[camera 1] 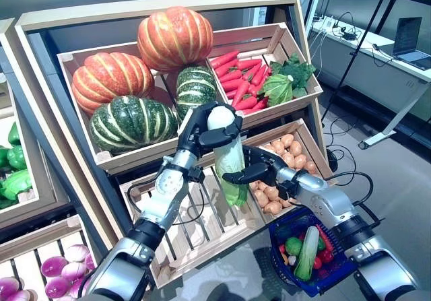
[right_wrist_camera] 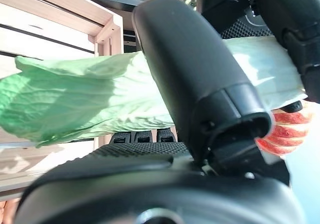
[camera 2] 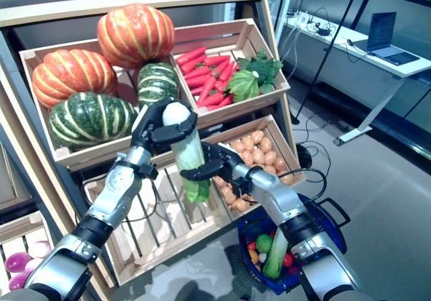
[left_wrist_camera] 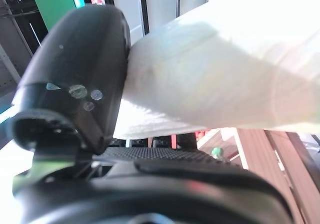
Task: Put vegetables into the basket
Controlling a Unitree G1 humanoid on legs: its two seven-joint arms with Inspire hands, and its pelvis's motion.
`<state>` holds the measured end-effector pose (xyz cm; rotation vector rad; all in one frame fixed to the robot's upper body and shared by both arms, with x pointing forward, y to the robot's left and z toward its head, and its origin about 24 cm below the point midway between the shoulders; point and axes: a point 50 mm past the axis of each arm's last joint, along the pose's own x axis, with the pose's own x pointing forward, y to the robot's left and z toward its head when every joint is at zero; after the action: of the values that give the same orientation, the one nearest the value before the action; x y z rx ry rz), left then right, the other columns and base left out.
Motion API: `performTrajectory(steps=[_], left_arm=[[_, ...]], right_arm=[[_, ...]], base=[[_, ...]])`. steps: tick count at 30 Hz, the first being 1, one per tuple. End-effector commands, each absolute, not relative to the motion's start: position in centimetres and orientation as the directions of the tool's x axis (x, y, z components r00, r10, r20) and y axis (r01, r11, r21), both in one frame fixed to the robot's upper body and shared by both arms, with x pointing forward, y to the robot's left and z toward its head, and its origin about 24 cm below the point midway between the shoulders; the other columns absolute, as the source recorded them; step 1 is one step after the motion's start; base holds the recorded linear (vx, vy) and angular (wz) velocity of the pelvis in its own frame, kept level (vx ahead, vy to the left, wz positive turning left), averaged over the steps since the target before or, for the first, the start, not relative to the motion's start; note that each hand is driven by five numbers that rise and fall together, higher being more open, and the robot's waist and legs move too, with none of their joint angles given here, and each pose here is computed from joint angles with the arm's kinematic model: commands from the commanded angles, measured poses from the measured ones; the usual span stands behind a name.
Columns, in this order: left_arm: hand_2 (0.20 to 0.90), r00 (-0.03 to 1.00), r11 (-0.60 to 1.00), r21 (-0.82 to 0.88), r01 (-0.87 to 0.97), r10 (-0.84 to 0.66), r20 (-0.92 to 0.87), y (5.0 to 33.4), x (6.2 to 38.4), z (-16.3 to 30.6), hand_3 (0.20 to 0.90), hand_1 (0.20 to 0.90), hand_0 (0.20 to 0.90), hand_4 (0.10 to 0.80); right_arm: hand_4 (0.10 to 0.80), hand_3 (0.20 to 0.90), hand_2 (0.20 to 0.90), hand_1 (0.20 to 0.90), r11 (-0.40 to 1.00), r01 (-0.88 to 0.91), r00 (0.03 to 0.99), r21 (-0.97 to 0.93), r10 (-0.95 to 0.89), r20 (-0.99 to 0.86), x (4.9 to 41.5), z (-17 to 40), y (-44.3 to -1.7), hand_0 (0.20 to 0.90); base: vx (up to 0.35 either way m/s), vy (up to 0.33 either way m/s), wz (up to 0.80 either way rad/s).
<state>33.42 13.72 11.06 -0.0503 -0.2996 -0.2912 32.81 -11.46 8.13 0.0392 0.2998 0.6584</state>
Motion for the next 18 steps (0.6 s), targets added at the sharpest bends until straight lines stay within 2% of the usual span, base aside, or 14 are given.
performTrajectory(steps=[1,4,12,13,14,18], left_arm=[[0.3,0.778,0.902,0.004,0.431,-0.374,0.504,10.9,32.9,15.8,0.3,0.3,0.3,0.4],[0.3,0.775,0.883,-0.014,0.469,-0.404,0.487,10.3,32.9,15.3,0.3,0.3,0.3,0.4],[0.3,0.757,0.842,-0.09,0.533,-0.426,0.495,8.9,32.6,15.0,0.3,0.3,0.3,0.4],[0.3,0.754,0.837,-0.098,0.539,-0.427,0.499,8.7,32.5,15.0,0.3,0.3,0.3,0.4],[0.3,0.753,0.835,-0.102,0.541,-0.427,0.5,8.6,32.5,15.1,0.3,0.3,0.3,0.4],[0.3,0.755,0.829,-0.116,0.548,-0.43,0.495,8.4,32.3,14.9,0.3,0.3,0.3,0.4]], right_arm=[[0.8,0.9,0.9,0.9,0.583,-0.792,0.598,0.183,0.801,0.038,33.9,15.7,-6.8,0.9],[0.8,0.9,0.9,0.9,0.537,-0.816,0.553,0.213,0.833,0.024,33.9,15.7,-6.2,0.9],[0.8,0.9,0.9,0.9,0.557,-0.792,0.563,0.25,0.825,-0.051,35.3,15.6,-5.9,0.9],[0.565,0.547,0.547,0.547,0.55,-0.781,0.568,0.296,0.822,-0.03,35.4,15.7,-5.7,0.547],[0.4,0.3,0.3,0.3,0.549,-0.773,0.573,0.319,0.82,-0.024,35.5,15.6,-5.7,0.3],[0.4,0.3,0.3,0.3,0.575,-0.711,0.627,0.404,0.779,-0.003,35.9,14.8,-6.0,0.3]], base=[[0.0,0.0,0.0],[0.01,0.009,0.02],[0.0,0.0,0.0],[0.031,0.027,0.01],[0.033,0.021,0.02],[0.033,0.015,0.04]])
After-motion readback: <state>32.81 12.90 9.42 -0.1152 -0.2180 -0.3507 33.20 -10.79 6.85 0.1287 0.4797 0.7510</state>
